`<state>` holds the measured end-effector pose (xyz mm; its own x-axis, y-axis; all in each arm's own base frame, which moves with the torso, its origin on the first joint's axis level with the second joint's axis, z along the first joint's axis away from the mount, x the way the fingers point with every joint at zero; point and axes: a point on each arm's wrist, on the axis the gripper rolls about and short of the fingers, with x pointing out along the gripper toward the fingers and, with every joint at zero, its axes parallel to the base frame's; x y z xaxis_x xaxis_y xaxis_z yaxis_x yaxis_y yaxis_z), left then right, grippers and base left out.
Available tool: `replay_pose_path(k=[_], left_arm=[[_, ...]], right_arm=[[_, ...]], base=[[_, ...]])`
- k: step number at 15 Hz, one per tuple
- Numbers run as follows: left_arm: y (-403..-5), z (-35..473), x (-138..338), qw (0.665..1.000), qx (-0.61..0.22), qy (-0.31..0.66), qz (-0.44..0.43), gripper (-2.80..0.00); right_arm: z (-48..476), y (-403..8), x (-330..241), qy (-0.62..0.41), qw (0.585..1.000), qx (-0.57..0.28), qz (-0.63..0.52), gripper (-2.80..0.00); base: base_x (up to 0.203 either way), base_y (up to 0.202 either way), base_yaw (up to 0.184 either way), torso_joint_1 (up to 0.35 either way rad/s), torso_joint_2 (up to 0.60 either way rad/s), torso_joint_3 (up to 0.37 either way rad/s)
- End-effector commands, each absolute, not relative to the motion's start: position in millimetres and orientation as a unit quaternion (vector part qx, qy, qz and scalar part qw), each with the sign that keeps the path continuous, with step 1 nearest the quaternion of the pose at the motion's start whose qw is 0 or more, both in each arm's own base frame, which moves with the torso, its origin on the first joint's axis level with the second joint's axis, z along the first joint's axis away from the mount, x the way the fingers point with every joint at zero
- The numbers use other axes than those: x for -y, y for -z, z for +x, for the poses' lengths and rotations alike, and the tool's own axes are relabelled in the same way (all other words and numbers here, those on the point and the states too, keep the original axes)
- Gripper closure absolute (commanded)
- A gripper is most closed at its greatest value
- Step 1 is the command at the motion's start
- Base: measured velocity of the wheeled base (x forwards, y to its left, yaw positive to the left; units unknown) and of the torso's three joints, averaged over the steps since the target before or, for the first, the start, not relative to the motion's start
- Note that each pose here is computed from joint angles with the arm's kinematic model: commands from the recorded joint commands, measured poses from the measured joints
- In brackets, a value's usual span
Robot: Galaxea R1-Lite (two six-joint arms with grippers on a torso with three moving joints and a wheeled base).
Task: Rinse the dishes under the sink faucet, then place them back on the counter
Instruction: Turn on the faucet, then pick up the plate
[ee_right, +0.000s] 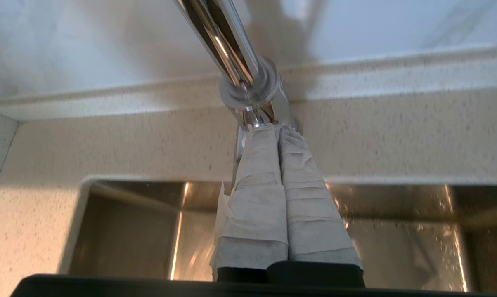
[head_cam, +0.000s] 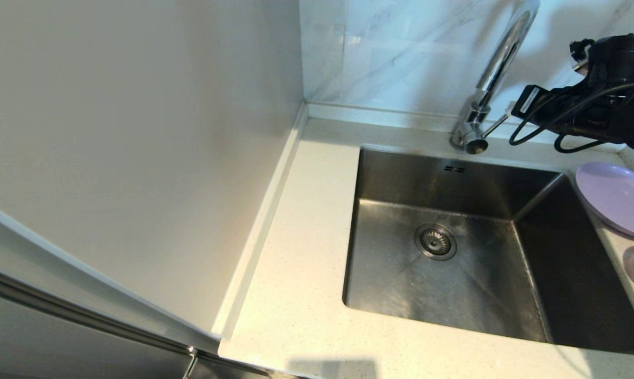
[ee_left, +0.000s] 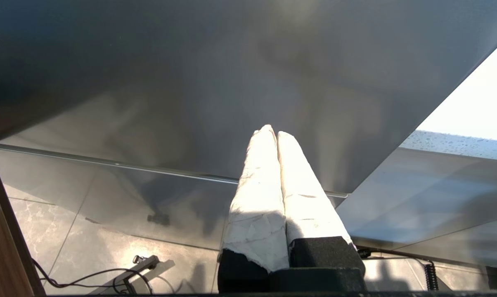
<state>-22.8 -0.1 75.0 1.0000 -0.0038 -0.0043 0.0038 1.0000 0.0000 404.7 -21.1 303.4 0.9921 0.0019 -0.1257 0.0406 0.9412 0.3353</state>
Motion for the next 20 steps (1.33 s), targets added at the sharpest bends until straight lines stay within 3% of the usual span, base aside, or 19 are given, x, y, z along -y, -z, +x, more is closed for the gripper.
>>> replay_pose_path(k=[1,7,14,20], left_arm=[[-75.0,-22.8,0.1,1.0,-0.002,0.002,0.0,0.0],[-75.0,-22.8,0.1,1.0,-0.002,0.002,0.0,0.0],[-75.0,-22.8,0.1,1.0,-0.002,0.002,0.0,0.0],[-75.0,-22.8,0.1,1.0,-0.002,0.002,0.0,0.0]], right_arm=[[393.0,-310.1,19.9,0.001,0.982,-0.078,0.173,0.0],[387.4,-323.7,19.1,-0.004,0.984,-0.055,0.171,0.0],[349.1,-372.2,33.3,0.059,0.984,0.065,0.157,0.0],[296.8,-356.0,64.7,0.126,0.987,0.024,0.094,0.0]], base=[[0.0,0.0,0.0,0.0,0.0,0.0],[0.0,0.0,0.0,0.0,0.0,0.0],[0.0,0.0,0.0,0.0,0.0,0.0],[0.0,0.0,0.0,0.0,0.0,0.0]])
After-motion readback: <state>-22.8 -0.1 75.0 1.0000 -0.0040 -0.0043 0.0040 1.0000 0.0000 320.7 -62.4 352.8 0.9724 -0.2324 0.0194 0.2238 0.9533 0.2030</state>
